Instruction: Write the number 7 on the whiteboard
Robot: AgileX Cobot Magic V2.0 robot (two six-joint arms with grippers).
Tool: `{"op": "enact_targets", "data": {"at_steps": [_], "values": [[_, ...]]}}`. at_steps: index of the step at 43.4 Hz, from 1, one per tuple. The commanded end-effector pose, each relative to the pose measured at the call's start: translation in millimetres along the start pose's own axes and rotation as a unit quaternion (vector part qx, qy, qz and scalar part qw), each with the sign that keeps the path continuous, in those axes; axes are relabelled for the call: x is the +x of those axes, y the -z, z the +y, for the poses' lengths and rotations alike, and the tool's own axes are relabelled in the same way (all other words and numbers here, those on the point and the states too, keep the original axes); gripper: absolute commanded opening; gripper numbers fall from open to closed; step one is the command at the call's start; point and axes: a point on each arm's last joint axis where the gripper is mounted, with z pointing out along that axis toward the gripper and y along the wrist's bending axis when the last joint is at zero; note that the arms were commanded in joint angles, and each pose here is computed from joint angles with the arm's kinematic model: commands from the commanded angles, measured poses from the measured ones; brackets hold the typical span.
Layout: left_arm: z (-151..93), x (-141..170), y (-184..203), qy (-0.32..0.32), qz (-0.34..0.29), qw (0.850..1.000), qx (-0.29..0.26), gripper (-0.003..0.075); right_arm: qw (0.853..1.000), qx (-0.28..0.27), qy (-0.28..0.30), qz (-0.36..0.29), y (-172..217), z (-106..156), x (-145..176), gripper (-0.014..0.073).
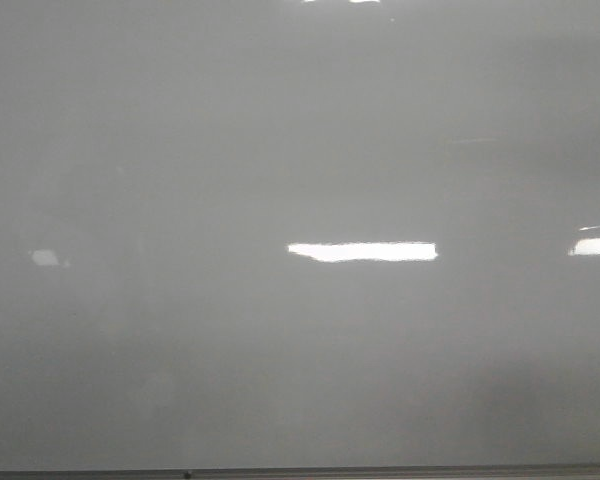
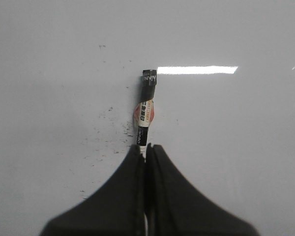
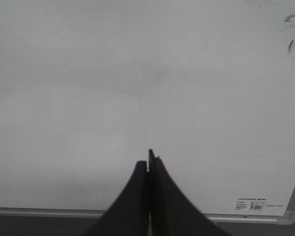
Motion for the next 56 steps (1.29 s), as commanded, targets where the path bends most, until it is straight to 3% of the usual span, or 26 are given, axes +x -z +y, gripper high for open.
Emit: {"op": "enact_targets", "data": {"at_steps": [1,4,8,17,21,36,56], "values": [[-1,-13,0,0.007,-0.045,0.999,0.004,-0.0020,0.999,-0.015,0.024,-0.044,2,5,-13,-0.0064],[-1,-12,-1,0.004,-0.040,0.999,0.003,-0.0015,0.998,-0.031,0.043,-0.045,3,9,-13,-0.0055],[0,-11,-4,-0.008,-0.029,1.000,-0.001,0.0064,0.997,-0.045,0.051,-0.044,3,13,-13,0.0028],[2,-6,-20,-0.023,0.019,0.999,-0.010,0.0456,0.996,-0.048,0.053,-0.048,3,14,-13,0.0476],[3,-7,-30,-0.032,0.054,0.998,-0.013,0.0539,0.996,-0.048,0.053,-0.051,3,14,-14,0.0580],[3,-22,-96,-0.048,0.173,0.984,-0.008,0.0507,0.996,-0.049,0.052,-0.055,3,14,-14,0.0591],[-1,-9,-183,-0.039,0.188,0.981,0.006,0.0416,0.996,-0.049,0.052,-0.056,3,14,-15,0.0591]]}}
